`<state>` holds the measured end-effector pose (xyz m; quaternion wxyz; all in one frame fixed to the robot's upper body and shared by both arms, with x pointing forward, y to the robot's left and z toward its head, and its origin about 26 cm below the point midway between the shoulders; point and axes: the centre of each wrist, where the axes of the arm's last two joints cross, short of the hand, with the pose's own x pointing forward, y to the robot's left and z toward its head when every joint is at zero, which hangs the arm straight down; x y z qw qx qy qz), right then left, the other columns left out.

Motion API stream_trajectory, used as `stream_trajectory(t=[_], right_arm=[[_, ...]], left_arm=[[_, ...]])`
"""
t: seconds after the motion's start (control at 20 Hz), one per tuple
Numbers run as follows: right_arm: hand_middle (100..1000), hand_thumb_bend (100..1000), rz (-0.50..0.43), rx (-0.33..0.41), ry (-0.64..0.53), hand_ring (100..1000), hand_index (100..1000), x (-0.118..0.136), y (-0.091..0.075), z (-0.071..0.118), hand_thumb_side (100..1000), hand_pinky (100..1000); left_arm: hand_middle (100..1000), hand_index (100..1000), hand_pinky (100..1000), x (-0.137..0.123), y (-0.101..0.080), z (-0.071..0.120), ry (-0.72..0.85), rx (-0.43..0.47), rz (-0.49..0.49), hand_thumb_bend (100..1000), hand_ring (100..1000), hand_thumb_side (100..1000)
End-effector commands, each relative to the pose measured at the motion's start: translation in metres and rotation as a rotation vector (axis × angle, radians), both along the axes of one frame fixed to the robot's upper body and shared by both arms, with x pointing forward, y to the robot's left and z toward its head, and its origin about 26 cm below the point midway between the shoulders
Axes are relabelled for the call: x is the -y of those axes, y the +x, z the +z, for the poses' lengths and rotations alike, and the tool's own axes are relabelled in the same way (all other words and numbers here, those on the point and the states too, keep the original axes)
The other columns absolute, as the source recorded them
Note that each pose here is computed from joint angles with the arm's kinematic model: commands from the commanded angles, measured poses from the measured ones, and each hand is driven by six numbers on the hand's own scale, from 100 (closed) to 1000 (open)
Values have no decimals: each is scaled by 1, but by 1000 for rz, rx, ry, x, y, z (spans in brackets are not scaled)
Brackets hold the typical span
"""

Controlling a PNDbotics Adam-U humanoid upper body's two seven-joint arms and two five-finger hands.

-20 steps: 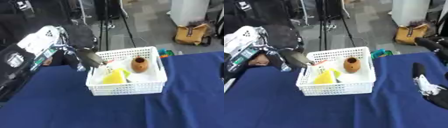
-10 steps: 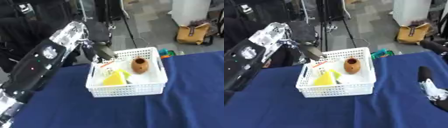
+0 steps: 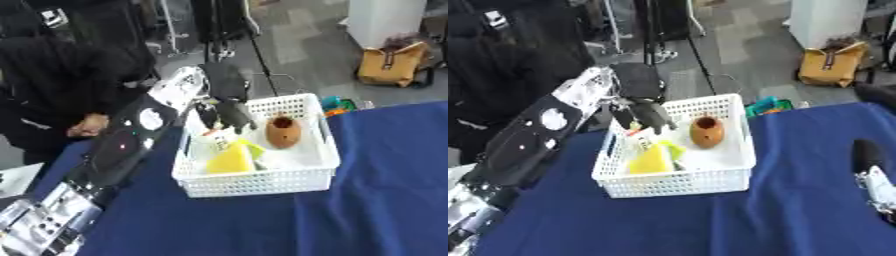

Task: Pick up objects on the table and place them in the box.

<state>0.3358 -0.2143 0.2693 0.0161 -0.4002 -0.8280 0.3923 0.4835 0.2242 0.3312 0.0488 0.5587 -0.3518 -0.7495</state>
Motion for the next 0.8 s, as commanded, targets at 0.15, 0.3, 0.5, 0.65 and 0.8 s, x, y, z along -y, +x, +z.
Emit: stream_trajectory(t=[0.15, 0.3, 0.5, 0.65, 0.8], right_arm=[[729, 100, 20, 32, -1, 757, 932, -2, -5, 11, 1000, 709], [729, 100, 24, 34, 0, 758, 932, -3, -5, 12, 1000, 709], [729, 100, 25, 33, 0, 758, 932, -3, -4, 11, 1000, 709], [729, 100, 26, 31, -1, 758, 932, -3, -4, 11, 1000, 709], [728, 100, 27, 30, -4, 759, 932, -3, -3, 11, 1000, 709]], left_arm=[[603, 744, 891, -4, 2, 12, 16, 36, 27, 408, 773, 357], [703, 813, 921, -5, 5, 9, 35, 10, 63, 447, 815, 421], [1000, 1000, 1000, -6, 7, 5, 69, -49, 107, 531, 1000, 818], [1000, 1000, 1000, -5, 6, 9, 65, -58, 113, 500, 1000, 915], [1000, 1000, 1000, -4, 5, 12, 65, -46, 119, 518, 1000, 945]])
